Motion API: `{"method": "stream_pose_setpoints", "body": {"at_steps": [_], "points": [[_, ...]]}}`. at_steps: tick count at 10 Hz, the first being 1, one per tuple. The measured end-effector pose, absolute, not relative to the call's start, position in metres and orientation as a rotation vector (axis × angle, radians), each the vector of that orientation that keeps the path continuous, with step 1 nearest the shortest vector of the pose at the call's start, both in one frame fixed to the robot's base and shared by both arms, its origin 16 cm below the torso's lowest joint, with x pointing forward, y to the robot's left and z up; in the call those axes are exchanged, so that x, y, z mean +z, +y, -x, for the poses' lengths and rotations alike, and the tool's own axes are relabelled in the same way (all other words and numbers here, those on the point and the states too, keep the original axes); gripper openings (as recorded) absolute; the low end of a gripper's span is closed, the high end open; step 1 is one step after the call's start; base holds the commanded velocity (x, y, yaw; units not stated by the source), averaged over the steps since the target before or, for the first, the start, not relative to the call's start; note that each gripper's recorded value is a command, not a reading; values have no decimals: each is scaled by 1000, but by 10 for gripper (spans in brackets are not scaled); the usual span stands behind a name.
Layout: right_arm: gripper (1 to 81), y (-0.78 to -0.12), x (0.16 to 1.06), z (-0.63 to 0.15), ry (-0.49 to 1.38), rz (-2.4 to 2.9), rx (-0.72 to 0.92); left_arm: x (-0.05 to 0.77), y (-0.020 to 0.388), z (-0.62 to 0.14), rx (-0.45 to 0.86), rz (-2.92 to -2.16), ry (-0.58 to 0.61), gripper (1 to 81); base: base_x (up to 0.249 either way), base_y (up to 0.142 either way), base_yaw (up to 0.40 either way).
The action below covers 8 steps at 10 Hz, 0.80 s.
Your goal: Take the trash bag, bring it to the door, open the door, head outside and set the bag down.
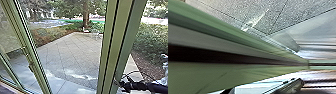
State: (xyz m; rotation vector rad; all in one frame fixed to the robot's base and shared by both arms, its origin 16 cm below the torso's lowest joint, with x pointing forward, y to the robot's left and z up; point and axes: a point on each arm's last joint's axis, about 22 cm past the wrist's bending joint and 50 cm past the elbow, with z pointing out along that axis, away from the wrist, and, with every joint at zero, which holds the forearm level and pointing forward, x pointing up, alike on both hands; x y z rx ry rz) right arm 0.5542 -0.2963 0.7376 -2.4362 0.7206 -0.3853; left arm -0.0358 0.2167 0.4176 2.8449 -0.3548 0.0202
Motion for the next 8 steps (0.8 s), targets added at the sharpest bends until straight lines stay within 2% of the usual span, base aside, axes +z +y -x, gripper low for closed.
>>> {"method": "stream_pose_setpoints", "body": {"at_steps": [8], "points": [[811, -324, 765, -555, 695, 2490, -419, 418, 214, 41, 10, -2841, -349, 10, 0, 0, 0]]}}
